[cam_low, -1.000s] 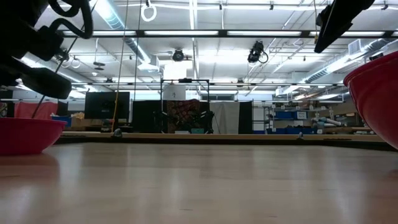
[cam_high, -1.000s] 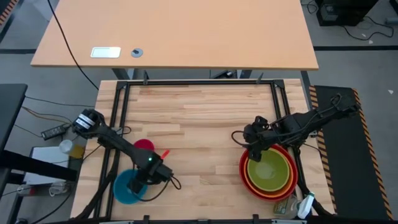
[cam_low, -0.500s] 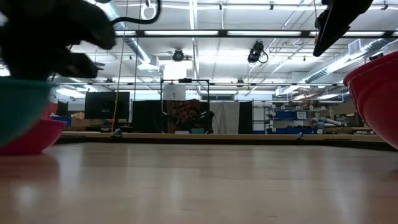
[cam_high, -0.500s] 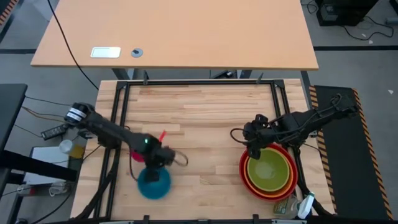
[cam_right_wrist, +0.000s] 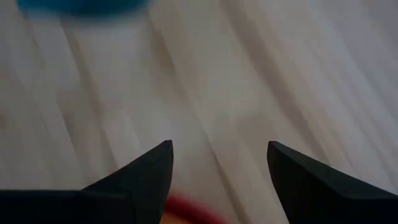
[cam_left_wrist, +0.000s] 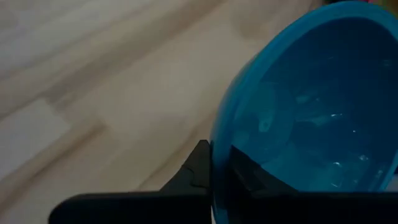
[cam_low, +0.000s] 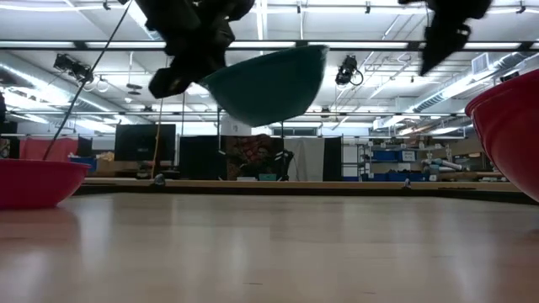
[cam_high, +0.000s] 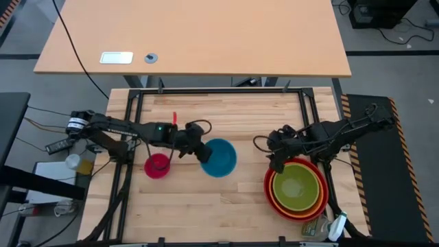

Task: Nest bowls inside each other
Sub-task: Stack the blue bowl on top of the green bowl

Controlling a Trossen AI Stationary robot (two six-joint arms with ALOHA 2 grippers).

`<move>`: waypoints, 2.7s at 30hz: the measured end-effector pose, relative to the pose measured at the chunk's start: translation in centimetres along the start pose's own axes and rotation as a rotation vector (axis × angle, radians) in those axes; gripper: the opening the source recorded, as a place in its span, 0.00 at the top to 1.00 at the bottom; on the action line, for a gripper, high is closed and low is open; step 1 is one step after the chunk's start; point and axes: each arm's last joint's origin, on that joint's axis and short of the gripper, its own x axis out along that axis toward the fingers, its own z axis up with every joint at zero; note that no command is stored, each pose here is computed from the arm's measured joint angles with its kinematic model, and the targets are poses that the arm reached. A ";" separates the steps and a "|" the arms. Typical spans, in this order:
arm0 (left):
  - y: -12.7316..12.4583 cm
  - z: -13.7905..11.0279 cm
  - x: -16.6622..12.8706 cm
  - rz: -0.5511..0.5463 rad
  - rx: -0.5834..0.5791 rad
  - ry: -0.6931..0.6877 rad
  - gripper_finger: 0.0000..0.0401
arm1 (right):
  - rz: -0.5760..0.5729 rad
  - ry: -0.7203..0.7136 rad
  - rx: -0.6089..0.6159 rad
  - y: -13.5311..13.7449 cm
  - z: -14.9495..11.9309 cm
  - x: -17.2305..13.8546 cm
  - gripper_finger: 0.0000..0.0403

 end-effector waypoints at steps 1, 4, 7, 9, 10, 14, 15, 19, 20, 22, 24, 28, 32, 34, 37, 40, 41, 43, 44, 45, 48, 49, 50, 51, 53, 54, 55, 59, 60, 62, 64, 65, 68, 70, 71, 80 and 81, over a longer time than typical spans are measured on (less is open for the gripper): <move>0.0 0.2 0.0 -0.006 -0.006 -0.019 0.96 | -0.009 0.061 -0.017 -0.3 -0.5 0.0 0.36; -0.3 0.6 0.0 -0.030 -0.017 -0.062 0.96 | -0.085 0.235 -0.098 -0.9 -2.1 -0.2 0.39; -0.3 0.7 0.0 -0.032 -0.013 -0.071 0.96 | -0.106 0.312 -0.178 -1.2 -3.5 -0.1 0.41; -0.3 0.7 0.0 -0.030 -0.001 -0.070 0.96 | -0.070 0.357 -0.228 -1.0 -4.5 0.2 0.42; -0.3 0.7 0.0 -0.030 0.007 -0.071 0.96 | -0.057 0.377 -0.258 -0.9 -5.1 0.4 0.42; -0.3 0.7 0.0 -0.030 0.012 -0.071 0.96 | -0.096 0.367 -0.349 -0.9 -6.8 0.7 0.43; -0.4 0.6 0.0 -0.031 0.014 -0.070 0.96 | -0.107 0.348 -0.359 -0.9 -7.0 0.6 0.43; -0.4 0.6 0.0 -0.031 0.023 -0.069 0.96 | -0.094 0.312 -0.372 -0.9 -7.5 0.1 0.41; -0.4 0.6 0.0 -0.031 0.029 -0.070 0.96 | -0.081 0.314 -0.372 -1.0 -7.6 -0.1 0.39; -0.4 0.6 0.0 -0.031 0.041 -0.070 0.96 | -0.073 0.314 -0.365 -1.0 -7.6 -0.2 0.36; -0.4 0.6 0.0 -0.031 0.043 -0.070 0.96 | -0.081 0.321 -0.364 -1.1 -7.8 0.0 0.31; -0.3 0.7 0.0 -0.029 0.063 -0.073 0.95 | -0.117 0.364 -0.347 -1.4 -8.7 1.2 0.23; -0.3 0.7 0.0 -0.028 0.065 -0.072 0.95 | -0.157 0.416 -0.315 -2.0 -9.6 2.1 0.21; -0.3 0.7 0.0 -0.029 0.065 -0.072 0.95 | -0.176 0.425 -0.289 -2.1 -9.9 2.3 0.22; -0.3 0.7 0.0 -0.029 0.065 -0.072 0.95 | -0.187 0.423 -0.272 -2.2 -10.0 2.4 0.24; -0.4 0.6 0.0 -0.033 0.066 -0.066 0.95 | -0.180 0.438 -0.272 -2.2 -9.8 2.0 0.25; -0.4 0.6 0.0 -0.038 0.066 -0.060 0.95 | -0.175 0.446 -0.267 -2.1 -9.6 1.7 0.26; -0.4 0.6 0.0 -0.040 0.066 -0.057 0.95 | -0.176 0.442 -0.247 -2.0 -9.2 0.9 0.27; -0.4 0.6 0.0 -0.040 0.066 -0.057 0.95 | -0.179 0.435 -0.241 -2.0 -9.0 0.6 0.27; -0.4 0.6 0.0 -0.040 0.066 -0.057 0.95 | -0.184 0.420 -0.245 -2.0 -8.9 0.4 0.27; -0.4 0.6 0.0 -0.040 0.071 -0.057 0.95 | -0.204 0.381 -0.269 -1.9 -9.0 0.5 0.28; -0.4 0.6 0.0 -0.040 0.072 -0.057 0.95 | -0.213 0.375 -0.279 -1.9 -9.2 0.8 0.28; -0.4 0.6 0.0 -0.040 0.072 -0.057 0.95 | -0.224 0.379 -0.289 -2.0 -9.5 1.0 0.29; -0.4 0.6 0.0 -0.040 0.073 -0.057 0.95 | -0.231 0.386 -0.296 -2.1 -9.8 1.2 0.29; -0.4 0.6 0.0 -0.041 0.075 -0.056 0.95 | -0.234 0.395 -0.296 -2.1 -10.3 1.8 0.29; -0.4 0.5 0.0 -0.041 0.075 -0.056 0.95 | -0.232 0.402 -0.298 -2.1 -10.6 2.1 0.29; -0.5 0.5 0.0 -0.042 0.077 -0.054 0.95 | -0.233 0.407 -0.303 -2.2 -10.9 2.3 0.29; -0.5 0.4 0.0 -0.045 0.080 -0.052 0.95 | -0.251 0.406 -0.306 -2.3 -10.9 2.4 0.29; -0.5 0.4 0.0 -0.045 0.080 -0.052 0.95 | -0.248 0.407 -0.299 -2.3 -10.7 2.3 0.30; -0.5 0.4 0.0 -0.044 0.080 -0.052 0.95 | -0.238 0.397 -0.282 -2.1 -10.2 1.6 0.31; -0.5 0.4 0.0 -0.047 0.080 -0.051 0.95 | -0.238 0.388 -0.276 -2.0 -9.6 0.8 0.31; -0.6 0.4 0.0 -0.052 0.079 -0.048 0.95 | -0.232 0.377 -0.274 -1.9 -9.3 0.3 0.31; -0.8 0.6 0.0 -0.081 0.070 -0.066 0.95 | -0.197 0.302 -0.260 -1.3 -8.1 -0.9 0.32; -1.2 0.8 -0.1 -0.104 0.056 -0.104 0.95 | -0.158 0.216 -0.228 -0.8 -7.1 -1.5 0.32; -1.3 1.0 0.0 -0.103 0.039 -0.134 0.95 | -0.128 0.162 -0.198 -0.4 -6.5 -1.6 0.32; -0.8 1.4 2.2 0.084 -0.116 -0.377 0.95 | -0.050 -0.480 0.182 1.7 0.0 -1.4 0.32; -0.7 1.4 2.5 0.108 -0.129 -0.397 0.95 | -0.085 -0.522 0.183 1.8 0.6 -1.1 0.32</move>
